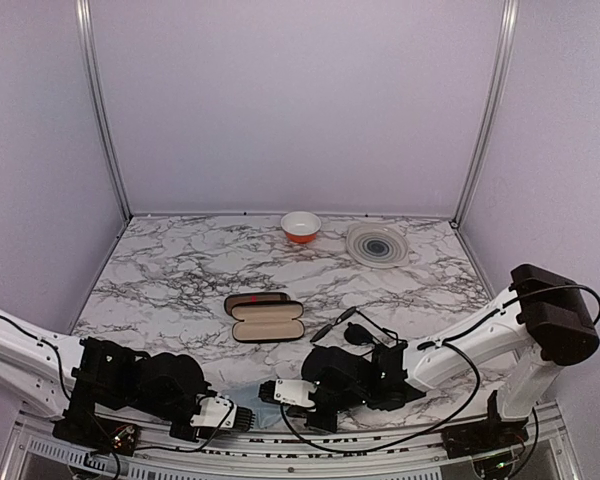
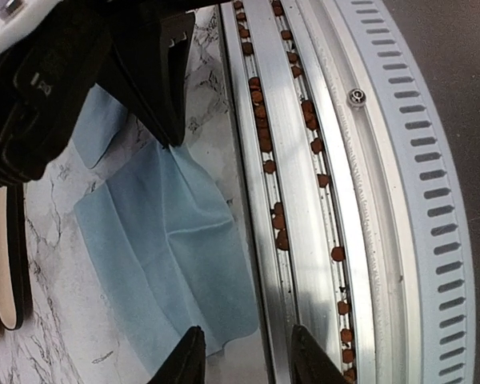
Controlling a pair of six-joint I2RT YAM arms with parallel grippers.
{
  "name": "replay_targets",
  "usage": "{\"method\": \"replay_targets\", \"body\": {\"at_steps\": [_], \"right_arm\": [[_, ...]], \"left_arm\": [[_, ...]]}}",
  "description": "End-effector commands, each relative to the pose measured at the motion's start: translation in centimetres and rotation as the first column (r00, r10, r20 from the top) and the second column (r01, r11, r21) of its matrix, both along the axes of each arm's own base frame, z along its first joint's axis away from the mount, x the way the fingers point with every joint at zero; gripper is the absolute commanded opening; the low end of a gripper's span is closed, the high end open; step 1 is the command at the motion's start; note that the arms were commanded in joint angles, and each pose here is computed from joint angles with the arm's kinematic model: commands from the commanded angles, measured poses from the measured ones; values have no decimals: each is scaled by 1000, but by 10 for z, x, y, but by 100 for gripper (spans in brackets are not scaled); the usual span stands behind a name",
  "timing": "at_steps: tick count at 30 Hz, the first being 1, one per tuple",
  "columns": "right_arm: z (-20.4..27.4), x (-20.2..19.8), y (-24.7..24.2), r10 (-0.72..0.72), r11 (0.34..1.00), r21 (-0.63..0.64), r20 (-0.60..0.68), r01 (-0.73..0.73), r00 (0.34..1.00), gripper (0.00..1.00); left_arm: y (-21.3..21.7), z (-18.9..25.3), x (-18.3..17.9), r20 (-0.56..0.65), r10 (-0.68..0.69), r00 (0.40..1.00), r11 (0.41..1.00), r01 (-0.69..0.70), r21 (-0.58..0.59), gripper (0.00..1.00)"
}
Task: Organize the sunglasses
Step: Pick up the corner of the glasses cleaning cloth from the center of the board, then fold the glasses cleaning cloth at the center of the board.
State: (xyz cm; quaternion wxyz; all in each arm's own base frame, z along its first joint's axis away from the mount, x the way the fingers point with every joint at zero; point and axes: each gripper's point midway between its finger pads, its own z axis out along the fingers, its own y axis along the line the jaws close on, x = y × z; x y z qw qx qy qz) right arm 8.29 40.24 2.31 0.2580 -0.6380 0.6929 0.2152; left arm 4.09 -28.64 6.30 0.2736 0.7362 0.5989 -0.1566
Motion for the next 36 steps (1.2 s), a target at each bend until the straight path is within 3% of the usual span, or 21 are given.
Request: {"method": "replay_targets", "body": {"at_steps": [1, 16, 24, 30, 36], "right_arm": [[4, 5, -2, -27, 999, 19, 0, 27, 1000, 0], [-1, 4, -3, -25, 1000, 17, -6, 25, 1000, 0], [-5, 2, -3, -18, 1000, 11, -15, 18, 1000, 0], [-6, 3, -4, -15, 1000, 6, -15, 15, 1000, 0], [-5, 2, -3, -9, 1000, 6, -13, 9, 1000, 0]], "left_arm": [[-5, 0, 1, 56, -56, 997, 998, 55, 20, 37], [-5, -37, 3, 97, -154, 983, 979, 139, 149, 23], [-7, -44, 18, 166, -113, 980, 983, 86, 164, 27], [2, -53, 20, 179, -131, 975, 975, 94, 201, 24], [9, -61, 18, 165, -145, 976, 964, 101, 248, 5]]}}
